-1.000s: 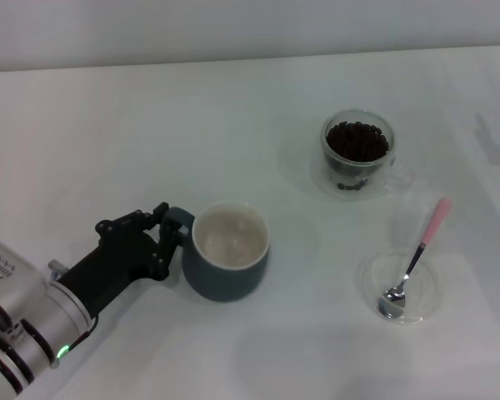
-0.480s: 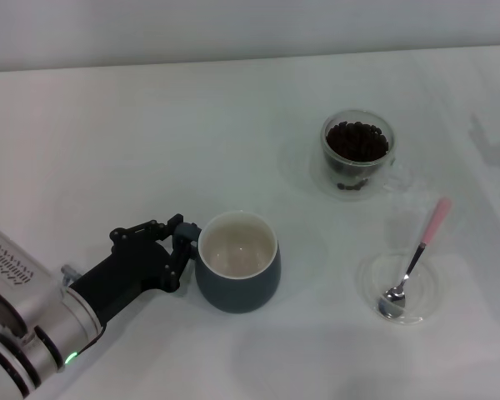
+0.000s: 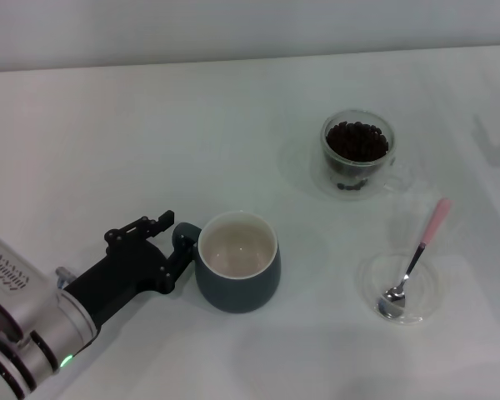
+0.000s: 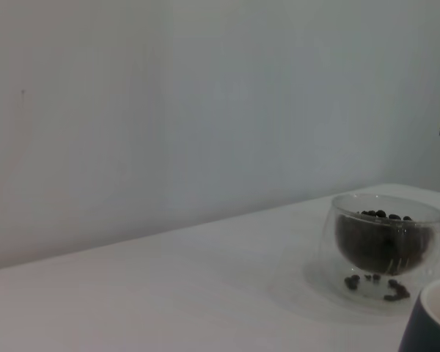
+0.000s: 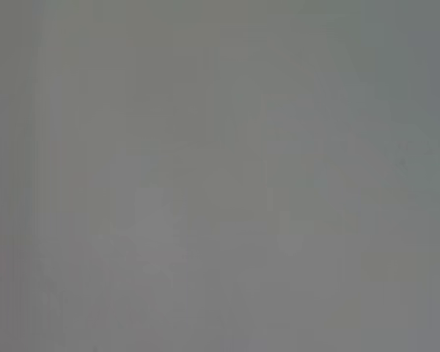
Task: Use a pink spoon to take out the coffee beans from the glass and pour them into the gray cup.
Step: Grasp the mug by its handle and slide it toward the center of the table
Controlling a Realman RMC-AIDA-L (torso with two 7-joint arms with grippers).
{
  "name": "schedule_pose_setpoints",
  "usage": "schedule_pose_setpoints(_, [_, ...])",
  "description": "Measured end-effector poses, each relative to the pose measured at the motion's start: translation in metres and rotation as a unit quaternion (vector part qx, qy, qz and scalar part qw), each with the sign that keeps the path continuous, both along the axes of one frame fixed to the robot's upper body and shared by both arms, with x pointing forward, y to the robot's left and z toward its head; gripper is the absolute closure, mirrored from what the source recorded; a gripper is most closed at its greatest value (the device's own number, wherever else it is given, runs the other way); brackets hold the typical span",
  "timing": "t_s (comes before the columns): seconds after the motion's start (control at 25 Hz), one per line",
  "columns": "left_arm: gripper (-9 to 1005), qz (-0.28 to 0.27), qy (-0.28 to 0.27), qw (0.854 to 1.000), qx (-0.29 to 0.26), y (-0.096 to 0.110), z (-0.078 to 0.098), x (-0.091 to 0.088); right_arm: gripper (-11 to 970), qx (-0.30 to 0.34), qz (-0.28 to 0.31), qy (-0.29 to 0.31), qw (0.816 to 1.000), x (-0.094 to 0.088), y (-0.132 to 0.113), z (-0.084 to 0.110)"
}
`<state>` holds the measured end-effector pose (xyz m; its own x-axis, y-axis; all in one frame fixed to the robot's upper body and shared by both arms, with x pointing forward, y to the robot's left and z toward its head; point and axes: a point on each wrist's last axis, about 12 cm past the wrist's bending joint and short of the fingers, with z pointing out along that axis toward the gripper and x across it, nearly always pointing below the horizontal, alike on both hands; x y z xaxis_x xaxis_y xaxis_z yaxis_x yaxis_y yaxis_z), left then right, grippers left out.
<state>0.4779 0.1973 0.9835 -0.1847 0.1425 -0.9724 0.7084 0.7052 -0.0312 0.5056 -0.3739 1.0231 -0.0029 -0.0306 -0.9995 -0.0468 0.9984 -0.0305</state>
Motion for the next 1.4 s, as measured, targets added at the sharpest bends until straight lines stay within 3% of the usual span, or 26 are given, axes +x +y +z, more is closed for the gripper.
schedule_pose_setpoints(0.16, [637, 0.008, -0.003, 1.0, -0.009, 0.004, -0.001, -0.006, 219, -0.001, -0.001, -0.001, 1.0, -0.001, -0.001, 0.0])
schedule_pose_setpoints(0.56, [354, 0.025, -0.017, 0.999, -0.045, 0.016, 0.0, -0.025, 219, -0.008, -0.006, -0.007, 1.0, -0.008, -0.008, 0.001])
schedule_pose_setpoints(1.0, [355, 0.075, -0.003, 0.996, -0.051, 0.038, -0.008, -0.044, 219, 0.01, -0.017, 0.014, 1.0, -0.038, -0.024, -0.008])
schedule_pose_setpoints(1.4, [354, 0.067, 0.002, 0.997, -0.045, 0.038, -0.01, -0.045, 218, 0.029, -0.014, 0.012, 0.999, -0.051, -0.029, -0.009])
